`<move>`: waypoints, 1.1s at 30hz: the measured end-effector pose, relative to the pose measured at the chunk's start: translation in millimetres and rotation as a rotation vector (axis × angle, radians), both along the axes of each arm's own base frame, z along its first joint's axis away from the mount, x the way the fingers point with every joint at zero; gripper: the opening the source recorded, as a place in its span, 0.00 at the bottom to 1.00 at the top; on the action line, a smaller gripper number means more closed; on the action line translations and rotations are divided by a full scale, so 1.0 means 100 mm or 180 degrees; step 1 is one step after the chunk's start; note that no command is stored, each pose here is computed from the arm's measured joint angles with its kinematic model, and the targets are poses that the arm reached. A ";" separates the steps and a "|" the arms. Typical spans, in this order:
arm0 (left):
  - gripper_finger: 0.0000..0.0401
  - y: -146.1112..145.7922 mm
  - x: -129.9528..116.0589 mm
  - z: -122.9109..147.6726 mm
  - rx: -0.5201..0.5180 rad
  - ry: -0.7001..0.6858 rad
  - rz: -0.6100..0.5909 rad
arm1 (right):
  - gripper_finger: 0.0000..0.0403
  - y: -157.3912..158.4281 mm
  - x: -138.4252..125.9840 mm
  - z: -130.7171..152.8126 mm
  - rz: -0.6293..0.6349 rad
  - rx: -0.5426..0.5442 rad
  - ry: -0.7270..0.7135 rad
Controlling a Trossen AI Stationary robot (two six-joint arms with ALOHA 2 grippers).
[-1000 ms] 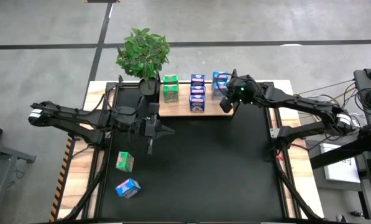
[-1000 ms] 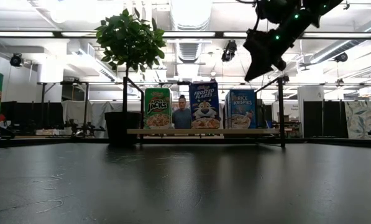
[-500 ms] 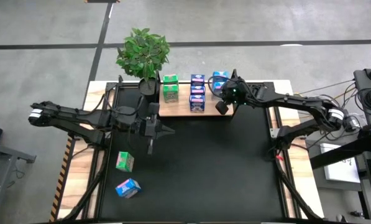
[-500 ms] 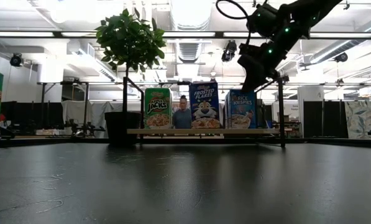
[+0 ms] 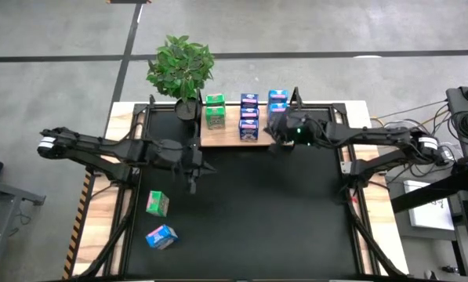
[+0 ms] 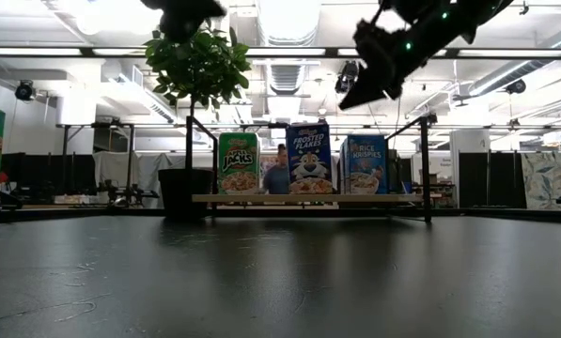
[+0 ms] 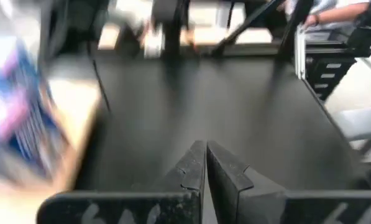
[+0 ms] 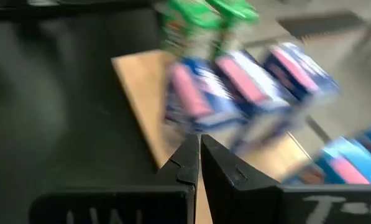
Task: Stack cereal on shelf
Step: Put the green cereal box aligned with the green cereal boxes on the shelf
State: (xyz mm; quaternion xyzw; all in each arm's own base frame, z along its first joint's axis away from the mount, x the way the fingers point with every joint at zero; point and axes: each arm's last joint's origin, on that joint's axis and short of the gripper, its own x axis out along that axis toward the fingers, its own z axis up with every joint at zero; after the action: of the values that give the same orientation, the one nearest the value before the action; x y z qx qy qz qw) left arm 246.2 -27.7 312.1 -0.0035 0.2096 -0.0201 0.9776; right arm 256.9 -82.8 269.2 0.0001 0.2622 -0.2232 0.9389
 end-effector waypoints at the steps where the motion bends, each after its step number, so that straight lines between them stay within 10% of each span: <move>1: 0.00 -0.01 -0.02 -0.03 -0.0208 0.0177 0.0087 | 0.02 0.06 0.02 0.00 0.0098 -0.0054 -0.0029; 7: 0.00 -0.17 -0.23 -0.08 -0.1554 0.1272 0.0645 | 0.02 0.34 0.14 0.07 0.0544 -0.0310 -0.0243; 13: 0.00 -0.51 -0.42 -0.08 -0.2183 0.1952 0.1010 | 0.02 0.50 0.17 0.09 0.0774 -0.0418 -0.0273; 22: 0.05 -0.74 -0.79 -0.19 -0.2304 0.2639 0.2132 | 0.02 0.63 0.17 0.05 0.0892 -0.0337 -0.0235; 33: 0.39 -0.82 -0.99 -0.29 -0.1895 0.2934 0.2667 | 0.02 0.75 0.18 0.05 0.1039 -0.0336 -0.0235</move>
State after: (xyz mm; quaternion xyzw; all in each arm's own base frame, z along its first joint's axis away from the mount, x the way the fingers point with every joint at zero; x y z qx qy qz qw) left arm 146.7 -109.8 283.6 -0.3606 0.5704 0.3062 0.6715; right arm 274.5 -8.1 273.8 -0.0836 0.2120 -0.0811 0.9703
